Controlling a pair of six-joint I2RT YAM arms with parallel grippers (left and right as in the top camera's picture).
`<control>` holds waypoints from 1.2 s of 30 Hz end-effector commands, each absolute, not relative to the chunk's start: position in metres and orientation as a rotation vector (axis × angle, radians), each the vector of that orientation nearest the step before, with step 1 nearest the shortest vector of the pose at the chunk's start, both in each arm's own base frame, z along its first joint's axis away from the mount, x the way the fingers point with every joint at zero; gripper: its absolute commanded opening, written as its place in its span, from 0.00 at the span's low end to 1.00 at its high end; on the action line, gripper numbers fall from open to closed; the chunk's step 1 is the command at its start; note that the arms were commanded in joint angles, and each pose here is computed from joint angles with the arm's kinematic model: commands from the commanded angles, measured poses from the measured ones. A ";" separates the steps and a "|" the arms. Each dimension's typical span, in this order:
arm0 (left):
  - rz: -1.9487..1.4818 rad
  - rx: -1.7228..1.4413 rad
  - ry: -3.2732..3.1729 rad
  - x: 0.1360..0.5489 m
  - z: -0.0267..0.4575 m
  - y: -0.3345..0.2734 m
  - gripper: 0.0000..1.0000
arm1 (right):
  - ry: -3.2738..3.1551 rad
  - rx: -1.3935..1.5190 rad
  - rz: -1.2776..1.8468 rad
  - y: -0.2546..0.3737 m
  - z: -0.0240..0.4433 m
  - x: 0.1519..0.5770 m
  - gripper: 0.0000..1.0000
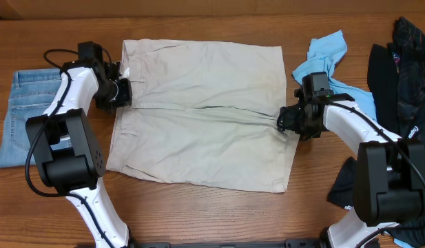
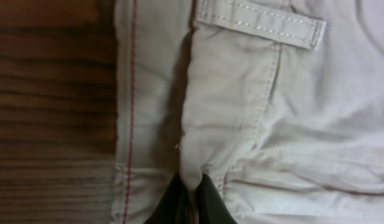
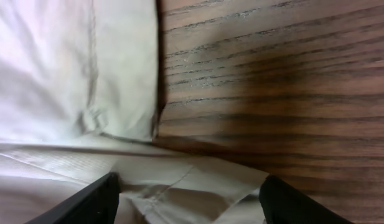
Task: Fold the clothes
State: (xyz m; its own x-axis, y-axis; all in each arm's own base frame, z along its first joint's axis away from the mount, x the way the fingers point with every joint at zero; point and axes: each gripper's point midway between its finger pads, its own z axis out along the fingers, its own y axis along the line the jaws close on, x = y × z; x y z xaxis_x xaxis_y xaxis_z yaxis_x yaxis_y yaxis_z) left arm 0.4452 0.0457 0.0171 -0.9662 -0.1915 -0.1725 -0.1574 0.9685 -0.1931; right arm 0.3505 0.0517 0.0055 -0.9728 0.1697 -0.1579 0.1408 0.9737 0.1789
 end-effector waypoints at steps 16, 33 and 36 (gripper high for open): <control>0.052 -0.390 2.901 0.440 0.026 0.092 0.33 | 2.987 0.269 0.145 0.037 -0.013 0.342 0.80; -0.160 -0.365 2.911 0.391 0.127 0.055 0.54 | 2.876 0.315 0.258 0.047 0.101 0.347 0.92; -0.180 -0.411 3.002 0.369 0.119 0.050 0.54 | 2.943 0.312 0.365 0.060 0.100 0.330 1.00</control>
